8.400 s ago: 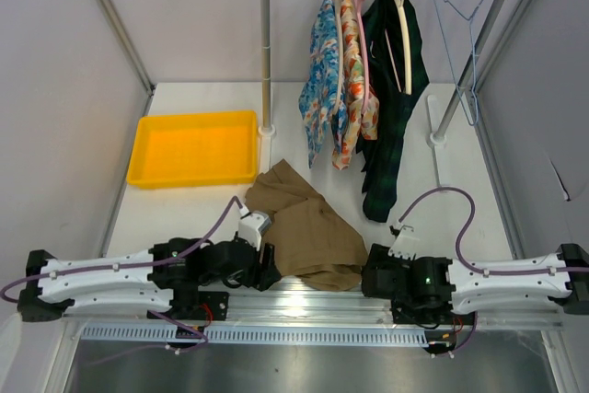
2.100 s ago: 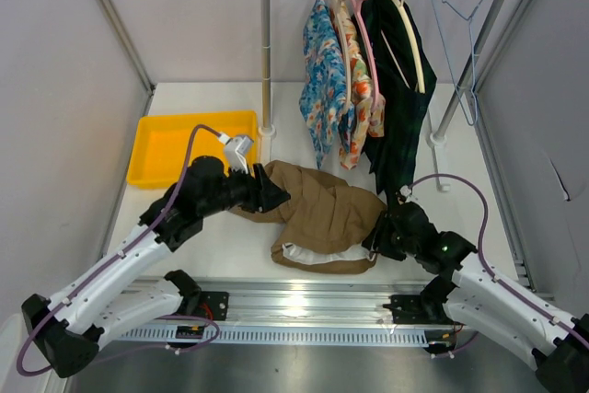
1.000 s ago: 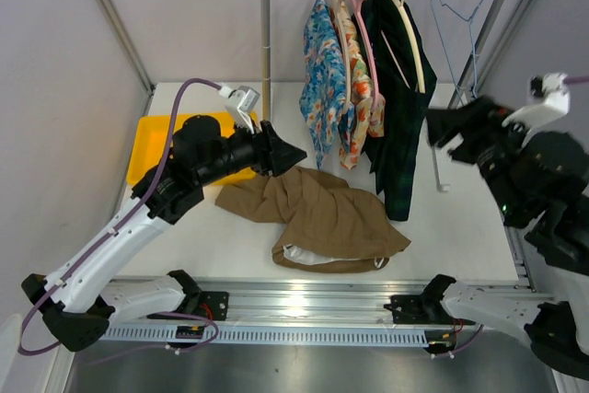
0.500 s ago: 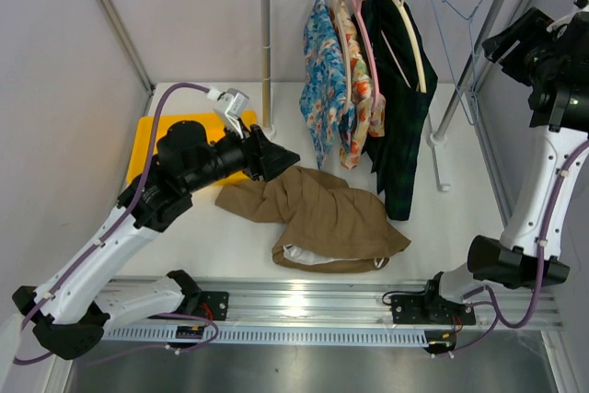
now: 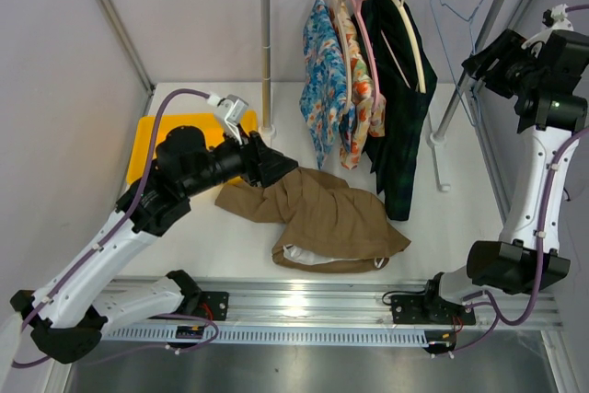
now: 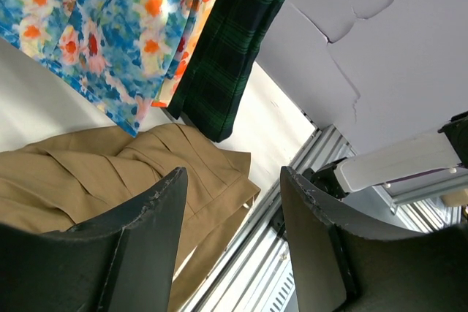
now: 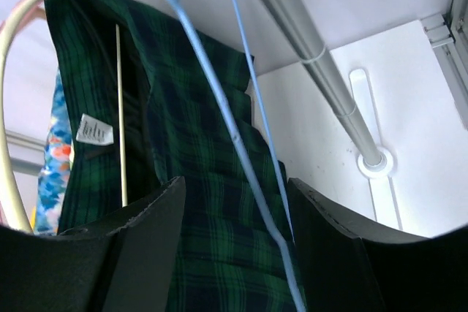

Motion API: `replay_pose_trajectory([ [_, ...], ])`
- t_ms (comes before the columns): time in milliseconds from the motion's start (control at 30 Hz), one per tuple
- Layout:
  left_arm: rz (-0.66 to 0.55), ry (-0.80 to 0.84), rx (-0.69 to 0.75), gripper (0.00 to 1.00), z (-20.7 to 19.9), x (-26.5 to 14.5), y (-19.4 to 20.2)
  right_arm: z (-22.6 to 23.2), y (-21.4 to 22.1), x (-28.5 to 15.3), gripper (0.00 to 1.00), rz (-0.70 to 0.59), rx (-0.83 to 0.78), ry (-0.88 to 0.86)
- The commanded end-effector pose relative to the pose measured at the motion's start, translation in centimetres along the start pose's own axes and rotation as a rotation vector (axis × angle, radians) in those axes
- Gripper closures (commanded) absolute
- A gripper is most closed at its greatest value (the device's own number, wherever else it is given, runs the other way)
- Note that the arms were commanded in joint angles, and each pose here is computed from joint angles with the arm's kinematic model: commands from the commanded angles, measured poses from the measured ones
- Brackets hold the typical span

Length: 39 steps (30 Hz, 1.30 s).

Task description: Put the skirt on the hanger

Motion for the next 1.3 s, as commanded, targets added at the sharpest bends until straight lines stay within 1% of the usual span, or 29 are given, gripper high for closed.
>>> replay_pose_trajectory([
  [0,-0.015,0.031,0.027,0.41,-0.4,-0.5,-0.1,0.8,-0.6,-0.9,0.37,-0.076,-0.088,0.01],
  [100,-0.016,0.022,0.025,0.41,-0.2,-0.6,0.1,1.3,0.2,0.2,0.37,-0.053,-0.117,-0.001],
  [267,-0.015,0.007,0.02,0.41,0.1,-0.6,0.3,1.7,1.2,1.8,0.41,-0.033,-0.17,0.071],
  [300,-0.012,0.005,0.019,0.41,0.1,-0.5,0.4,1.7,1.3,2.0,0.44,-0.033,-0.18,0.08],
  [400,-0.009,0.005,0.022,0.41,0.1,-0.6,0.4,1.5,1.1,2.1,0.49,-0.056,-0.186,0.115],
  [433,-0.011,0.002,0.021,0.41,0.1,-0.6,0.3,1.4,1.3,2.2,0.53,-0.056,-0.187,0.118],
  [467,-0.012,0.001,0.023,0.4,0.1,-0.6,0.3,1.4,1.2,2.3,0.56,-0.061,-0.188,0.119],
  [633,-0.007,-0.01,0.027,0.41,0.2,-0.6,0.3,1.2,1.3,3.2,0.61,-0.057,-0.208,0.141],
  [767,0.0,-0.016,0.026,0.4,0.3,-0.6,0.5,1.6,1.3,3.8,0.61,-0.075,-0.221,0.126],
  [833,0.001,-0.019,0.027,0.41,0.3,-0.5,0.4,1.7,1.1,4.2,0.6,-0.084,-0.242,0.147],
  [900,0.0,-0.018,0.028,0.41,0.3,-0.6,0.4,2.0,0.7,4.6,0.58,-0.103,-0.256,0.15],
  [1033,0.005,-0.024,0.029,0.4,0.4,-0.6,0.5,2.0,0.0,5.7,0.59,-0.14,-0.261,0.168],
  [1267,0.016,-0.036,0.036,0.4,0.6,-0.5,0.6,2.4,-1.0,6.2,0.58,-0.225,-0.268,0.209],
])
Point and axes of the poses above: each gripper's point midway between its finger pads, its own x axis out along the fingers, its own z axis along the line the jaws close on, y = z × x, the point moved 10 cm from there along -x, back along the fingers, and after that the axes turned 10 degrees about -x, right-handed, at the moved point
